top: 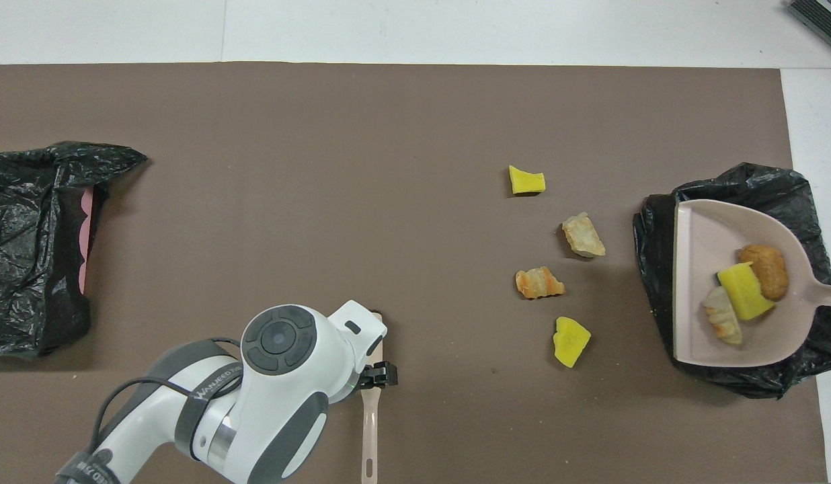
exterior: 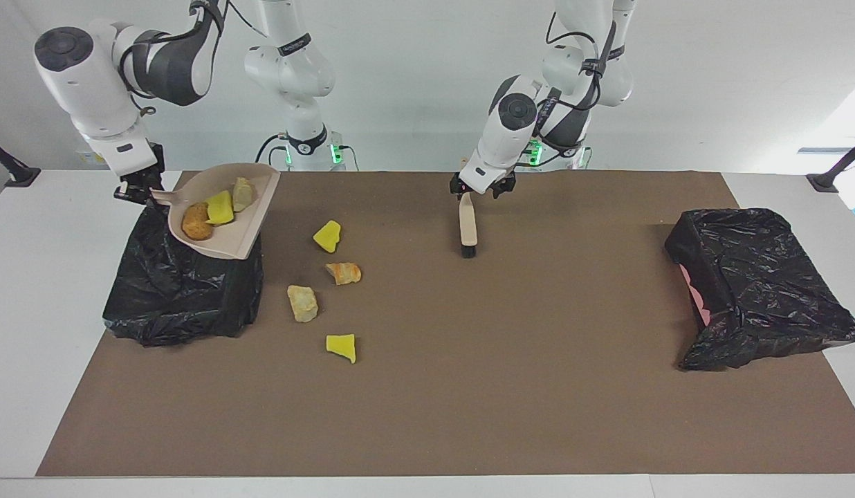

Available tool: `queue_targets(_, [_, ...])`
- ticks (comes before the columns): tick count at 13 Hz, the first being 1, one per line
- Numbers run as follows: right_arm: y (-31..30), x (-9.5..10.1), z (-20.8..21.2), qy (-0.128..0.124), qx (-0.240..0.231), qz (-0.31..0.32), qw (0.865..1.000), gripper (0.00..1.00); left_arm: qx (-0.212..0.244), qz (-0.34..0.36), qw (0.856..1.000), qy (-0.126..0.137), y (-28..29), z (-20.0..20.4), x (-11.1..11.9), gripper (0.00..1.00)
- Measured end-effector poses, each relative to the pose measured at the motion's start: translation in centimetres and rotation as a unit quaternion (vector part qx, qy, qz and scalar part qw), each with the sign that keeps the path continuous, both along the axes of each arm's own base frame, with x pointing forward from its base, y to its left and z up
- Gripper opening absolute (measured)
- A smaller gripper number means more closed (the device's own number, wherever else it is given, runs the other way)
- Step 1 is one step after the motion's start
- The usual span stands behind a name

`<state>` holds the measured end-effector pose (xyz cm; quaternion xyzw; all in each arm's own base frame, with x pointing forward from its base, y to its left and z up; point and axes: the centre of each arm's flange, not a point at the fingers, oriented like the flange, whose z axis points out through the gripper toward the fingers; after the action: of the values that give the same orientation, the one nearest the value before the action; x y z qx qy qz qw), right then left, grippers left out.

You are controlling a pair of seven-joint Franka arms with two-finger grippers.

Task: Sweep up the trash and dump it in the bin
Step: 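Tilt the dustpan with the right gripper to dump debris into the bag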

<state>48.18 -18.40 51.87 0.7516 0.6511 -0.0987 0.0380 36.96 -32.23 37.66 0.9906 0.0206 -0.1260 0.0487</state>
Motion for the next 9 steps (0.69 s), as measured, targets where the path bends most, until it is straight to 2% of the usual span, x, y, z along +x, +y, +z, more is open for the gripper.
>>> queue_targets(2, [-3.1,-0.7,0.5,-0.016,-0.024,-0.009,1.000,0.31,-0.006,0.012,1.000,-0.013,0.3,1.1,2.1,1.00])
queue_targets(4, [-5.1,-1.0,1.1,-0.020,-0.070,-0.004,0.997,0.31,-0.013,0.019,0.999,-0.031,1.6,2.2,5.1,1.00])
queue_targets(7, [-4.8,-0.5,1.5,-0.014,-0.141,0.009,0.990,0.31,-0.023,0.019,0.998,-0.057,6.2,3.9,9.5,1.00])
queue_targets(9, [-2.6,0.5,1.2,-0.014,-0.194,0.008,0.981,0.31,-0.025,0.004,0.997,-0.071,9.1,5.2,11.5,1.00])
